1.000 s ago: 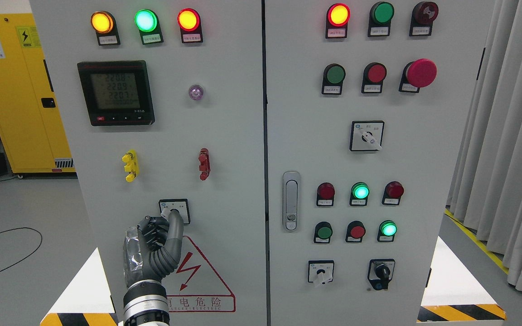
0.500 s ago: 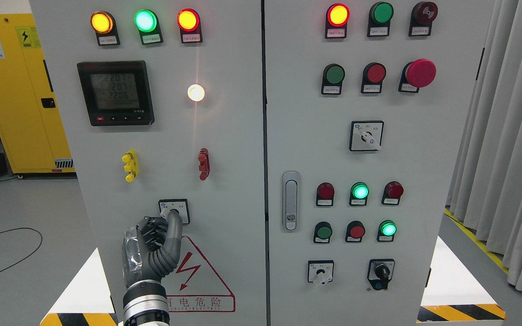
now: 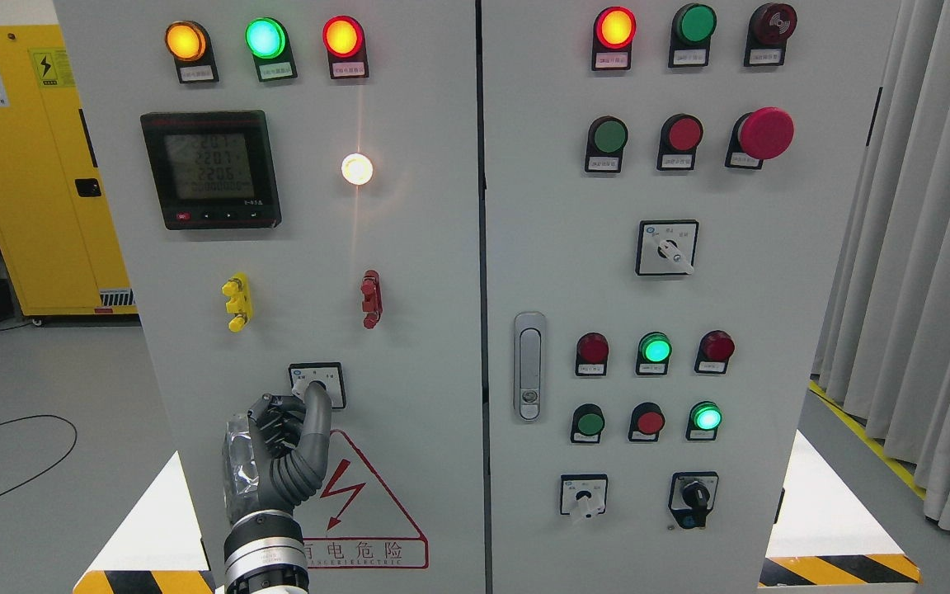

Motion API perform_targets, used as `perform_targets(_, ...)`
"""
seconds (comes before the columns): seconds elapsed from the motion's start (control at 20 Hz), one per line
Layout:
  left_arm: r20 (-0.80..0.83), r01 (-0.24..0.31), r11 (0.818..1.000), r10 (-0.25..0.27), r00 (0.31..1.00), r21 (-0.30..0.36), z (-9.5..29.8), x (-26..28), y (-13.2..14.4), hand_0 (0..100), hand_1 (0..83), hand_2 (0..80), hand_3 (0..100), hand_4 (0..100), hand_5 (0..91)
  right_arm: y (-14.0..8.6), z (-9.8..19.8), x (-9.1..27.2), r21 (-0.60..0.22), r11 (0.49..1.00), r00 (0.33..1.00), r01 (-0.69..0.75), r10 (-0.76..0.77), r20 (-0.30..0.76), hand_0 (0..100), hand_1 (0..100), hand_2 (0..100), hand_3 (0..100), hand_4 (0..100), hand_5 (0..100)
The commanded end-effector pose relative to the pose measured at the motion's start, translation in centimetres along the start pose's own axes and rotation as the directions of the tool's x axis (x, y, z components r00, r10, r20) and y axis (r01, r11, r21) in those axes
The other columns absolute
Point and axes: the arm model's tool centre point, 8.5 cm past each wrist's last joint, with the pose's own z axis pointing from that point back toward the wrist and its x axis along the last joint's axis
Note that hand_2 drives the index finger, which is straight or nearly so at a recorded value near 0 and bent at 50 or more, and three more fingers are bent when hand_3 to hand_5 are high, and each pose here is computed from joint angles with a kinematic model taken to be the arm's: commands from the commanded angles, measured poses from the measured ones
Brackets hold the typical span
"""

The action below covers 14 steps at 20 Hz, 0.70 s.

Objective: Turn on light switch 1

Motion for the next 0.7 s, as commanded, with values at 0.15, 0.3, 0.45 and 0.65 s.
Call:
perform_targets(0.15, -0.007, 0.002, 1.000, -0.002, 1.000, -0.002, 0.00, -0.12, -0.03, 38, 50.6, 59.7, 93, 90, 81.1, 0.00, 0.00, -0.01, 0.000, 1.000, 1.000, 0.000, 0.000, 0.000, 0, 50, 4, 0, 0, 0)
perform_targets(0.3, -0.007, 0.002, 1.000, -0.002, 1.000, -0.002, 0.00, -0.12, -0.03, 26, 50.7, 59.7, 93, 90, 80.8, 0.00, 0.00, -0.01, 0.000, 1.000, 1.000, 0.000, 0.000, 0.000, 0, 50, 4, 0, 0, 0)
perform_targets(0.45, -0.007, 0.001, 1.000, -0.001, 1.000, -0.005, 0.02, -0.11, -0.09, 22, 50.2, 59.8, 93, 90, 80.6, 0.00, 0.00, -0.01, 0.000, 1.000, 1.000, 0.000, 0.000, 0.000, 0, 50, 4, 0, 0, 0)
perform_targets(0.65, -0.007, -0.002, 1.000, 0.002, 1.000, -0.006, 0.02, -0.10, -0.11, 14, 48.7, 60.0, 93, 90, 80.4, 0.00, 0.00, -0.01, 0.000, 1.000, 1.000, 0.001, -0.001, 0.000, 0, 50, 4, 0, 0, 0)
